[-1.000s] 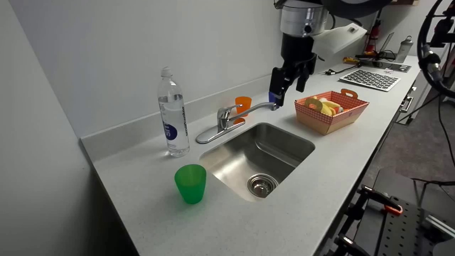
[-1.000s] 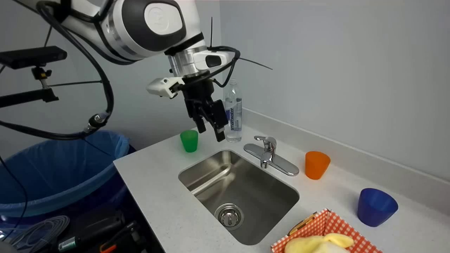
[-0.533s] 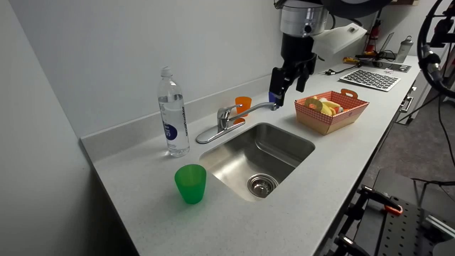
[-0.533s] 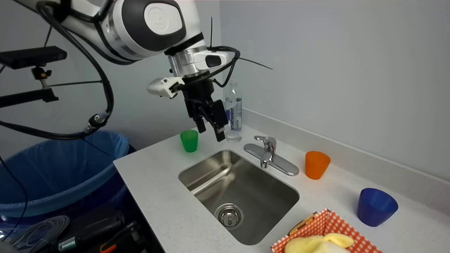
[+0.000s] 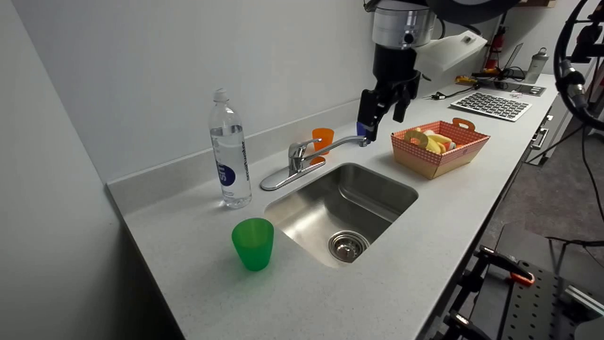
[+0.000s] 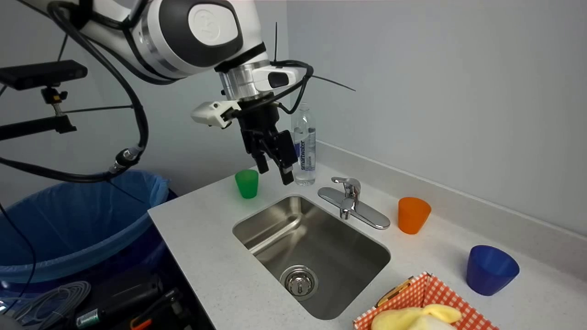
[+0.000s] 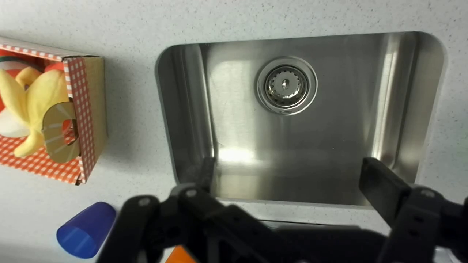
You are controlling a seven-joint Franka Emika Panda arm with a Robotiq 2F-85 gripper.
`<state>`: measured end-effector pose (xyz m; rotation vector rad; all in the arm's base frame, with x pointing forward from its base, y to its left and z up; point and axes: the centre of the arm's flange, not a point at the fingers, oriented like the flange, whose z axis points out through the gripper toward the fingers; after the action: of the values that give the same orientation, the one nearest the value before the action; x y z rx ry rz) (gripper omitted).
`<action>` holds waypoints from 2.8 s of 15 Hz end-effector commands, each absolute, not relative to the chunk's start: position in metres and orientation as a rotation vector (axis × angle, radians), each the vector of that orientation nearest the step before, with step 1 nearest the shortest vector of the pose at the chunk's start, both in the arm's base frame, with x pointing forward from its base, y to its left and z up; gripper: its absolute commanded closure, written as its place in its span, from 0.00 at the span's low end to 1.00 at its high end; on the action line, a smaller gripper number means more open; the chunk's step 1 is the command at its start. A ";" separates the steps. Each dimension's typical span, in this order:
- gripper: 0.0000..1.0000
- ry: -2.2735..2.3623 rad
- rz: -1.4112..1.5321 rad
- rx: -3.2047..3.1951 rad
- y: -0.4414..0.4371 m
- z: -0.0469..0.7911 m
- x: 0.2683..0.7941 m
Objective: Push the faucet to the left
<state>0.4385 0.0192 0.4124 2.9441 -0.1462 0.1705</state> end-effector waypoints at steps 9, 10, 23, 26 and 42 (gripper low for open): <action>0.00 -0.163 0.178 2.933 0.010 0.411 0.455; 0.00 -0.169 0.178 2.932 0.008 0.411 0.457; 0.00 -0.311 0.123 2.923 -0.076 0.405 0.530; 0.00 -0.355 0.098 2.931 -0.099 0.395 0.546; 0.42 -0.381 -0.022 2.959 -0.143 0.326 0.596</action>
<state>0.5842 -0.1405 0.3259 2.9381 -0.3912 -0.0259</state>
